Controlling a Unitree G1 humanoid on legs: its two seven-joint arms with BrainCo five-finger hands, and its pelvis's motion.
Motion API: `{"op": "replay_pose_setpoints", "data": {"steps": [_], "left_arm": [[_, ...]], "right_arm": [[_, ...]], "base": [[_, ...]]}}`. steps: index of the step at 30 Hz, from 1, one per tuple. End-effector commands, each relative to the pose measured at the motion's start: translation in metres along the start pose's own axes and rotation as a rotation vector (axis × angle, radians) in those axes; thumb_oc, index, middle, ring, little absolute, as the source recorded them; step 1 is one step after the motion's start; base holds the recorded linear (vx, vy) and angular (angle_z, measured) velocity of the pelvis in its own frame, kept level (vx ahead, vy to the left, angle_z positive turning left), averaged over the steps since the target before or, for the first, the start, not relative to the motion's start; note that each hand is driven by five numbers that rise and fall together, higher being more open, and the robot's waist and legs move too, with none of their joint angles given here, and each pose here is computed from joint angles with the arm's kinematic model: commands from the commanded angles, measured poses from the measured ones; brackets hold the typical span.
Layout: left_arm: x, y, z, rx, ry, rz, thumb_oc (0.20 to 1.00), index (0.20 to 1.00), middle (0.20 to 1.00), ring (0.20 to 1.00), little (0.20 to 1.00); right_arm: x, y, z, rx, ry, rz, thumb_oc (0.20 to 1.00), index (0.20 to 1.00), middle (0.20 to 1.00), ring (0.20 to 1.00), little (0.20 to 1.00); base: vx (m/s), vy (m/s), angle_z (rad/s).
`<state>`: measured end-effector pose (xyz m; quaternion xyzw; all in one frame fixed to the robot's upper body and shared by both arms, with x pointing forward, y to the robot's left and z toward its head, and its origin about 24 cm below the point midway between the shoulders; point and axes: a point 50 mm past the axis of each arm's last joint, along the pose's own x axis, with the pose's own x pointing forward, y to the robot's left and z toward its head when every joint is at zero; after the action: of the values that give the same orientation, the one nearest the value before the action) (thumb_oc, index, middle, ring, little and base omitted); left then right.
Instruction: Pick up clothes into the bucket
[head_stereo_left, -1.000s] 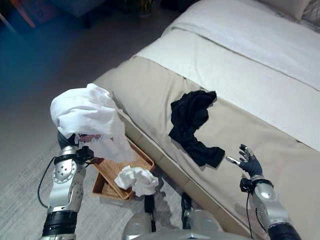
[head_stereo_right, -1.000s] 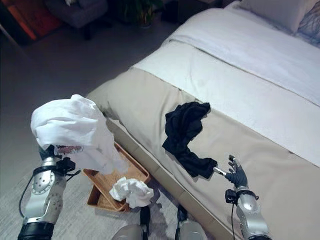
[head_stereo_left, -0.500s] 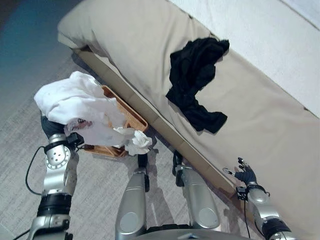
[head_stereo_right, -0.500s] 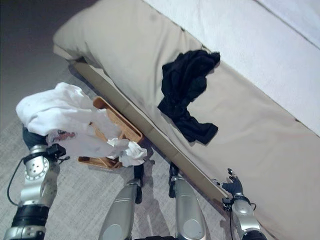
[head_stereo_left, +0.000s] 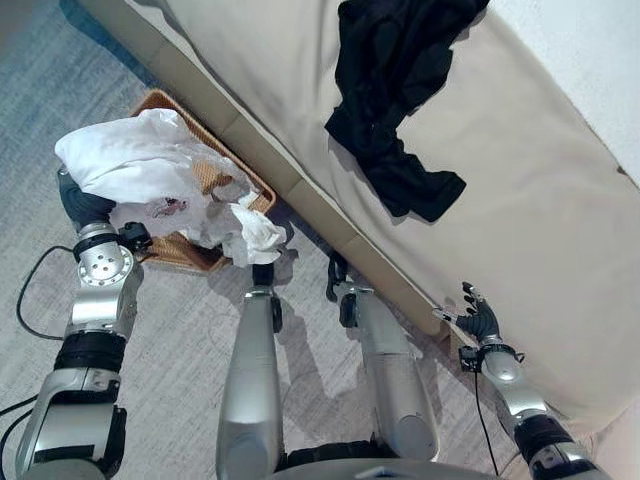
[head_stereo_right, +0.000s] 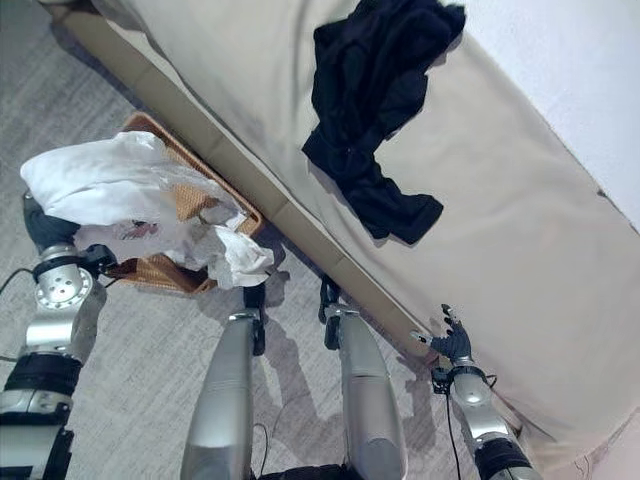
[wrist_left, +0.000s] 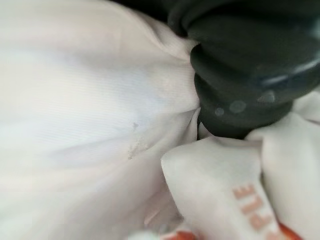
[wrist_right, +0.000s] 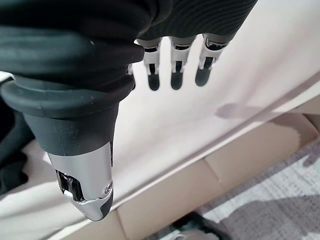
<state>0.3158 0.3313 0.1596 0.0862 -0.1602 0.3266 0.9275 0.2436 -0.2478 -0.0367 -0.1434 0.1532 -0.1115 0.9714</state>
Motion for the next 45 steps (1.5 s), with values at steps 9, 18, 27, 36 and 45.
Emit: {"op": "replay_pose_setpoints", "data": {"steps": [9,18,27,36,45], "left_arm": [[0.027,0.005,0.018,0.09,-0.031,0.066,1.0,1.0,1.0,1.0,1.0],[0.021,0.007,0.003,0.108,0.029,0.088,1.0,1.0,1.0,1.0,1.0],[0.003,0.016,-0.029,0.128,0.155,0.132,1.0,1.0,1.0,1.0,1.0],[-0.064,0.0,-0.072,0.097,0.209,0.083,1.0,1.0,1.0,1.0,1.0],[-0.142,-0.059,-0.113,0.17,0.335,-0.304,1.0,1.0,1.0,1.0,1.0]], "right_arm": [[-0.003,-0.006,0.012,0.042,-0.077,-0.048,1.0,1.0,1.0,1.0,1.0],[0.001,-0.006,0.017,0.036,-0.091,-0.047,1.0,1.0,1.0,1.0,1.0],[0.006,-0.001,0.029,0.062,-0.119,-0.039,1.0,1.0,1.0,1.0,1.0],[0.004,-0.017,0.099,0.328,-0.433,-0.142,1.0,1.0,1.0,1.0,1.0],[-0.011,-0.038,0.175,0.298,-0.799,-0.256,1.0,1.0,1.0,1.0,1.0]], "base": [[0.0,0.004,-0.01],[0.0,-0.005,-0.01],[0.0,-0.001,0.0],[0.01,-0.038,0.01],[0.0,-0.056,0.15]]}}
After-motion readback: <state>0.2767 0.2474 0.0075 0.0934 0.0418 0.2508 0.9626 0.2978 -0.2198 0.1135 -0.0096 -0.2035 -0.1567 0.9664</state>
